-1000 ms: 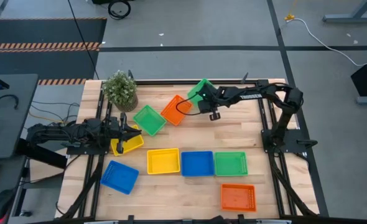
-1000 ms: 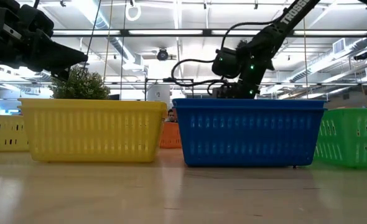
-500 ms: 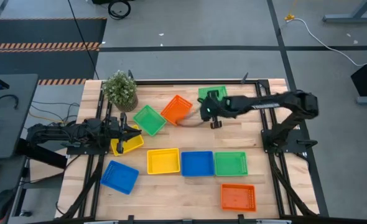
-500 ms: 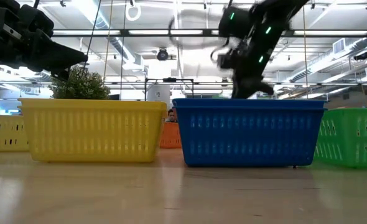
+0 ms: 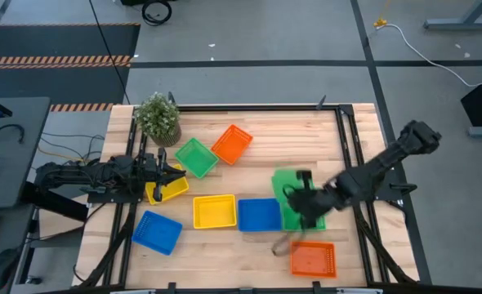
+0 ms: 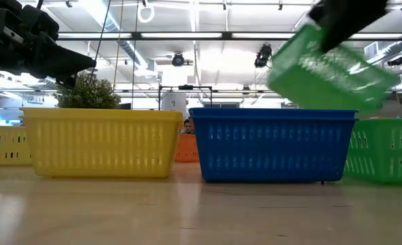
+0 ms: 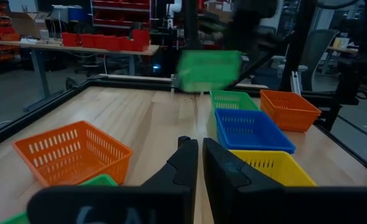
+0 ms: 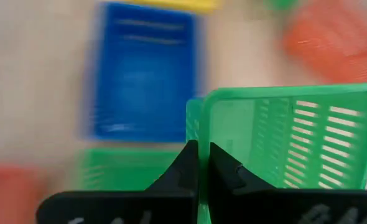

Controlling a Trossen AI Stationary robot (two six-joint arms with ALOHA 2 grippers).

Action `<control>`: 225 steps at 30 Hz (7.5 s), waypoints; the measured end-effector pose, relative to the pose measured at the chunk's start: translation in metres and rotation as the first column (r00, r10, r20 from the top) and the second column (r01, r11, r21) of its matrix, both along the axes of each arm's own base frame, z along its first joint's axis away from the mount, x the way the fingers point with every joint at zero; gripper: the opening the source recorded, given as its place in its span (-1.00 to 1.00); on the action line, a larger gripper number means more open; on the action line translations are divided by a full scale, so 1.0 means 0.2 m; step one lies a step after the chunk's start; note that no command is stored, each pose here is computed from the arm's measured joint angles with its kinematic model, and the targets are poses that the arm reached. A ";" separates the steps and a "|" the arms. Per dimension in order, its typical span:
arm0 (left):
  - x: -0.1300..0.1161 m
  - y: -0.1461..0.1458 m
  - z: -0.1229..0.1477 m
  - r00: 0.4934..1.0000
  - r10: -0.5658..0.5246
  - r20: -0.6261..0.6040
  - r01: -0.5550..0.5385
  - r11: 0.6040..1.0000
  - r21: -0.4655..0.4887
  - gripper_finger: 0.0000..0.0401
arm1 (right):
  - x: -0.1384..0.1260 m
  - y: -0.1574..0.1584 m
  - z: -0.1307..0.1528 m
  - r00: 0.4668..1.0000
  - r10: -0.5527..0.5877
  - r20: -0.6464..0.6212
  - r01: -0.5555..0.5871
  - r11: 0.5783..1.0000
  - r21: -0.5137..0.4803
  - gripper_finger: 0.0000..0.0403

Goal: Stack baskets by color
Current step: Stack the top green bin on top of the bottom right green bin, then stack the bottom green bin on top of the top right green bin

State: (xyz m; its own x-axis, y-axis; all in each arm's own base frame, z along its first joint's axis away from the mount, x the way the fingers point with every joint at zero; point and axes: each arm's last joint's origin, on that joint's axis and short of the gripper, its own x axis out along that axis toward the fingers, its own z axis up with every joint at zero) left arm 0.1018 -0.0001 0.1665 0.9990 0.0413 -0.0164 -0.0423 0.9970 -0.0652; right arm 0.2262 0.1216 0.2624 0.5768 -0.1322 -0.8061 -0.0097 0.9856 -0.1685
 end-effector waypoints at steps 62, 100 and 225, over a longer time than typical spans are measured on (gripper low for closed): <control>0.00 0.00 0.00 1.000 0.000 0.000 0.000 1.000 0.000 -0.82 | -0.06 0.35 -0.09 0.906 0.063 -0.418 0.092 0.935 0.341 -0.95; 0.00 0.00 0.00 1.000 0.000 0.000 0.000 1.000 0.000 -0.81 | 0.04 0.18 -0.07 0.894 0.104 -0.436 0.021 0.962 0.274 -0.57; 0.00 0.00 0.00 1.000 0.000 0.000 0.000 1.000 0.000 -0.83 | 0.19 -0.23 -0.28 0.821 -0.202 -0.534 0.250 0.968 0.018 -0.93</control>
State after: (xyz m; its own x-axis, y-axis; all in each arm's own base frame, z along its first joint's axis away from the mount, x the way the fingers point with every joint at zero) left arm 0.1018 -0.0001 0.1666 0.9990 0.0412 -0.0162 -0.0422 0.9970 -0.0652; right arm 0.2650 0.0758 0.2059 0.0269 -0.1248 -0.9918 0.1522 0.9811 -0.1193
